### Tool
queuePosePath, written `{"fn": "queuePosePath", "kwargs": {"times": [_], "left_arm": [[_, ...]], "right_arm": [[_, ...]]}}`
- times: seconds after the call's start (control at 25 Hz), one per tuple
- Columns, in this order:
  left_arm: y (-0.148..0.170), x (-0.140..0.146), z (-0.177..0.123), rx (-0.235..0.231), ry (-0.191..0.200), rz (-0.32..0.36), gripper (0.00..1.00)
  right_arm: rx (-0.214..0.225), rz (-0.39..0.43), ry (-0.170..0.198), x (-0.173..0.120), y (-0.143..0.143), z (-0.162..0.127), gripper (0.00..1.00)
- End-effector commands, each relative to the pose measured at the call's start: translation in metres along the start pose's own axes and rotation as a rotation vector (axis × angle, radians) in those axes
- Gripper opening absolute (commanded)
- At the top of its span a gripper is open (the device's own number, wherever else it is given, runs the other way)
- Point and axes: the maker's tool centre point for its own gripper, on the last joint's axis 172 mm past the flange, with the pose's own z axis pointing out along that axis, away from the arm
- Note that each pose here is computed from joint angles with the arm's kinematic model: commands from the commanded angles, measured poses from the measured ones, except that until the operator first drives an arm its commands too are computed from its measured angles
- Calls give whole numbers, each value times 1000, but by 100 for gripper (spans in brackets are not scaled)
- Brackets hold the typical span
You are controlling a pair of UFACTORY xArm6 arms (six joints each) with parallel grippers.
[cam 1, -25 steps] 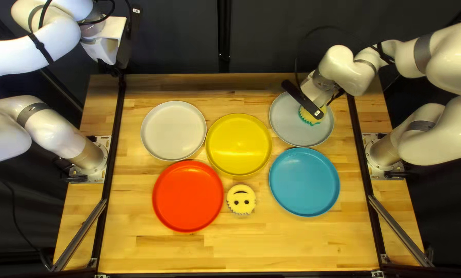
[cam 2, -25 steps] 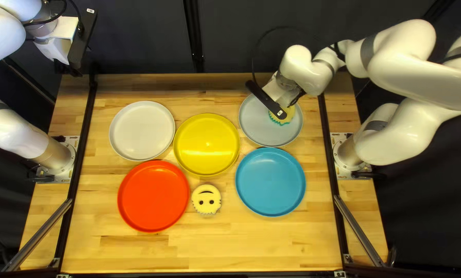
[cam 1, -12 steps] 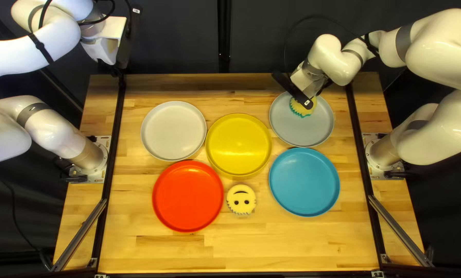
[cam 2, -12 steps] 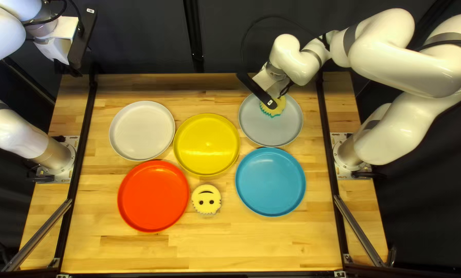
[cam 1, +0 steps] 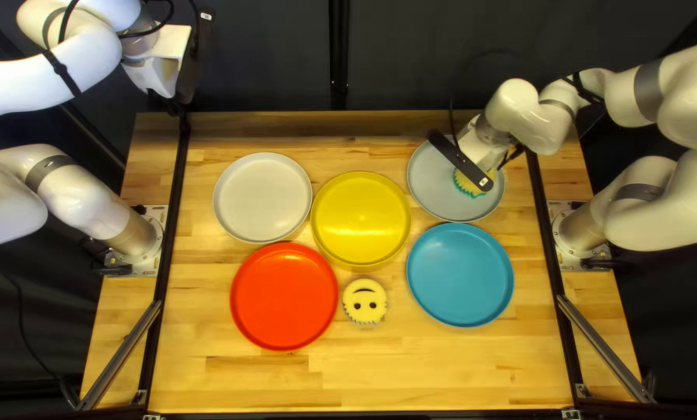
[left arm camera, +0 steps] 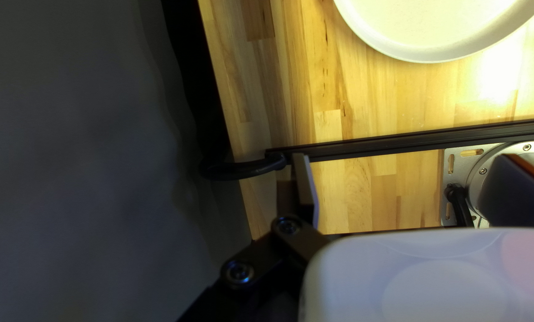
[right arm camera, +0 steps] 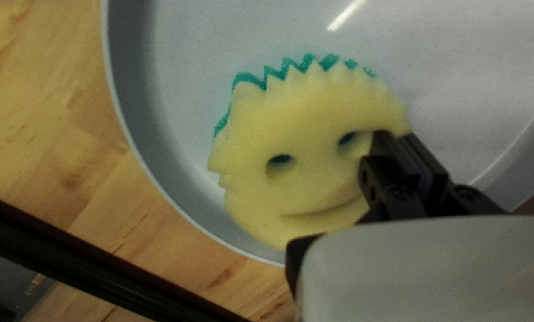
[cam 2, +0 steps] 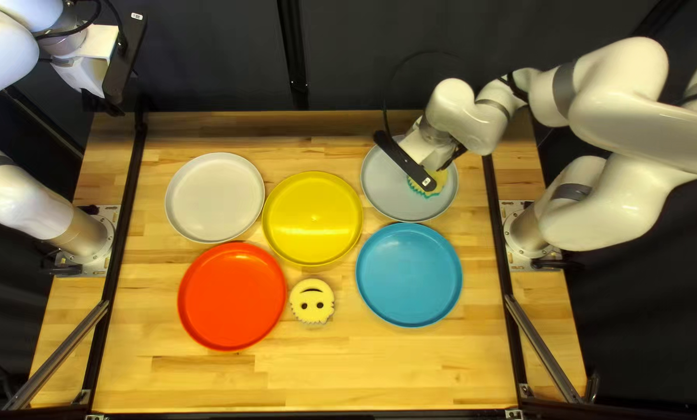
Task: Pick up sponge and scrub the plate
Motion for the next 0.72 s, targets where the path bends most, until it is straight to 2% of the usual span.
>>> {"fn": "queuePosePath", "kwargs": {"times": [0.04,0.36,0.56,0.72], "left_arm": [[0,0,0,0,0,0,100],[0,0,0,0,0,0,100],[0,0,0,0,0,0,100],[0,0,0,0,0,0,100]], "right_arm": [[0,3,1,6,22,5,0],[18,15,20,3,79,11,0],[16,15,27,9,99,6,0],[13,5,28,19,101,6,0]]}}
